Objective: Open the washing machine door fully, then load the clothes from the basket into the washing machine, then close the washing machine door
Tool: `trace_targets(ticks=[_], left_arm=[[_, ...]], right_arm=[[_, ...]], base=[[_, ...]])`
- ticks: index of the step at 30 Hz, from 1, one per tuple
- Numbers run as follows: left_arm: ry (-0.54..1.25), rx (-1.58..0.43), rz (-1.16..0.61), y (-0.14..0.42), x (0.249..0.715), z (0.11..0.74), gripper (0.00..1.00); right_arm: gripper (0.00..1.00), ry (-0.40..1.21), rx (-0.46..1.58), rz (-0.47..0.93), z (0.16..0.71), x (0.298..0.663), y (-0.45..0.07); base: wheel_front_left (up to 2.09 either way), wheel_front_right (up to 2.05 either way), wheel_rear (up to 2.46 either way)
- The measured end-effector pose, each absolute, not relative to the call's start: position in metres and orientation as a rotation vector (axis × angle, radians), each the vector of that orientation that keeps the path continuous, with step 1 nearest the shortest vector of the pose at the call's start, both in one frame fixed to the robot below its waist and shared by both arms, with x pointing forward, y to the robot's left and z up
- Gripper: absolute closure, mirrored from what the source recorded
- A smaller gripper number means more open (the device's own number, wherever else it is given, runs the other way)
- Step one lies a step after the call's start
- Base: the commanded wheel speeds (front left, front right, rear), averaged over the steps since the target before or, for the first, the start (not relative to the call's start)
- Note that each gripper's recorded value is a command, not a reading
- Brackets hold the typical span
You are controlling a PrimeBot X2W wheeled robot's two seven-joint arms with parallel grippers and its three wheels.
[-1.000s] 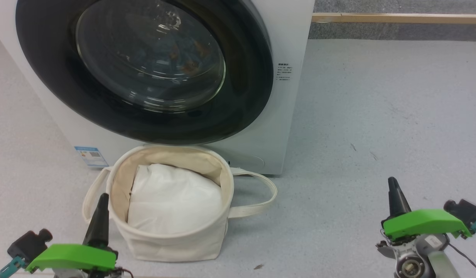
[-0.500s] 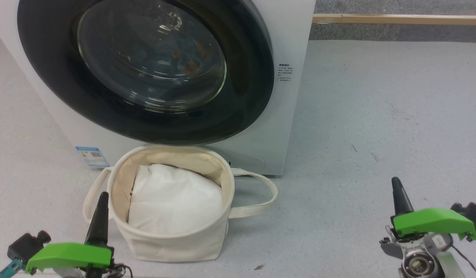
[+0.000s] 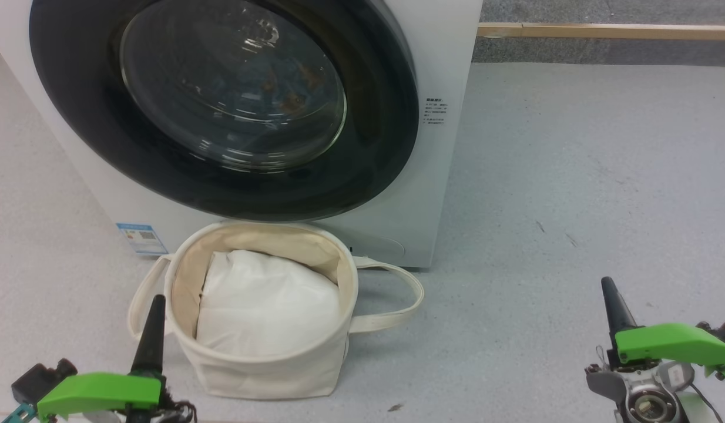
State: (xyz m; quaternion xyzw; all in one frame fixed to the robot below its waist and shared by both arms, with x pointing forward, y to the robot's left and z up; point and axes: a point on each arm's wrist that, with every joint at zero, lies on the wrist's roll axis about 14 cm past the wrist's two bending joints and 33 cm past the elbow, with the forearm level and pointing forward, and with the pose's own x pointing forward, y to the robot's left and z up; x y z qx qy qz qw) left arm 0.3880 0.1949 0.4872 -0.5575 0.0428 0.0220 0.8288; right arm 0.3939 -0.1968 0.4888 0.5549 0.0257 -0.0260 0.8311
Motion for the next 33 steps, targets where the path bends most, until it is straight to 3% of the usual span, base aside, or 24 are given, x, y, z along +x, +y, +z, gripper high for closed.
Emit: trace_targets(ticks=[33], left_arm=[[0.073, -1.521, 0.032, 0.1902, 0.3835, 0.4954, 1.0]], right_arm=[[1.0, 0.031, 1.521, -0.063, 0.4899, 0.3859, -0.2061]], base=[[0.0, 0.0, 0.0]])
